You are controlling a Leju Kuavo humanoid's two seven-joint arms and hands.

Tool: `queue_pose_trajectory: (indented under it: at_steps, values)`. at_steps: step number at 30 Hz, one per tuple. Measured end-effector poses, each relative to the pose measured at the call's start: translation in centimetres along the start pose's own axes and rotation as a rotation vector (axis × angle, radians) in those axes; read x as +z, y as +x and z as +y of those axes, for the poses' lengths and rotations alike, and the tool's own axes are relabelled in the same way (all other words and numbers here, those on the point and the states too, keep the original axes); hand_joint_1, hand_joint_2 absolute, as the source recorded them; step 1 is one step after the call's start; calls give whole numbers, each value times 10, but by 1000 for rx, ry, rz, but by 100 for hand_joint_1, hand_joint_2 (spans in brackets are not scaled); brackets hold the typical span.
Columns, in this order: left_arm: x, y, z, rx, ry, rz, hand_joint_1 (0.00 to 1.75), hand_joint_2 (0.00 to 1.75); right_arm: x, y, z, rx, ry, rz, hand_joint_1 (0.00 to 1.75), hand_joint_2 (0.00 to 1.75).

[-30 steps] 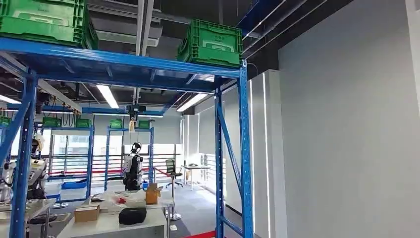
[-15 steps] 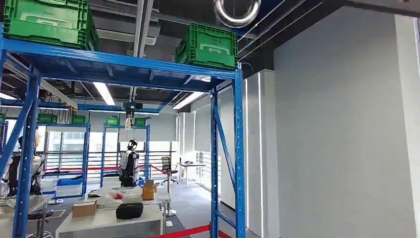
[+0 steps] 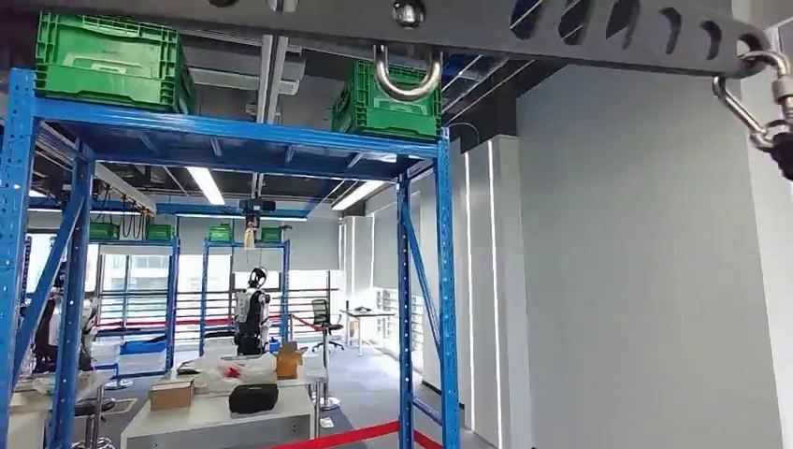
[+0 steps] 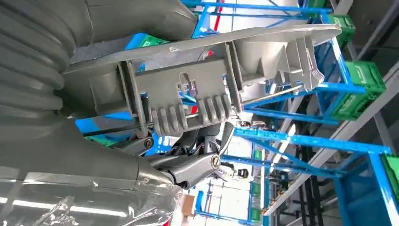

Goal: Take the parts from the cabinet and place them on the table.

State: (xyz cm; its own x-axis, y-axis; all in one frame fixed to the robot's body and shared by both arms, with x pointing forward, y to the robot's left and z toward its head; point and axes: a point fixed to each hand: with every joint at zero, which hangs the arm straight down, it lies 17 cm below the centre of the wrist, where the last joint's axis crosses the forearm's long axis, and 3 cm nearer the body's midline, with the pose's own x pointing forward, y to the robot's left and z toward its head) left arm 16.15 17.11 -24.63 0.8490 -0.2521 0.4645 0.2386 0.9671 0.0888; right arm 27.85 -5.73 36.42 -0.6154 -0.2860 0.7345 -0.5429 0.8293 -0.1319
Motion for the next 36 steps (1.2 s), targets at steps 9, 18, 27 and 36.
queue_pose_trajectory:
  at_steps: [9,18,27,36]
  values:
    - [0,-1,-1,0,-4,2,0,175,1,-1,0,-1,0,3,175,175]
    - [0,-1,-2,-4,-7,1,0,175,0,1,1,0,6,-6,175,175]
    - [0,0,-1,-8,-9,-1,0,175,0,1,2,-5,11,-7,175,175]
    - [-2,4,3,-12,-3,-5,0,175,1,2,2,-7,13,-11,175,175]
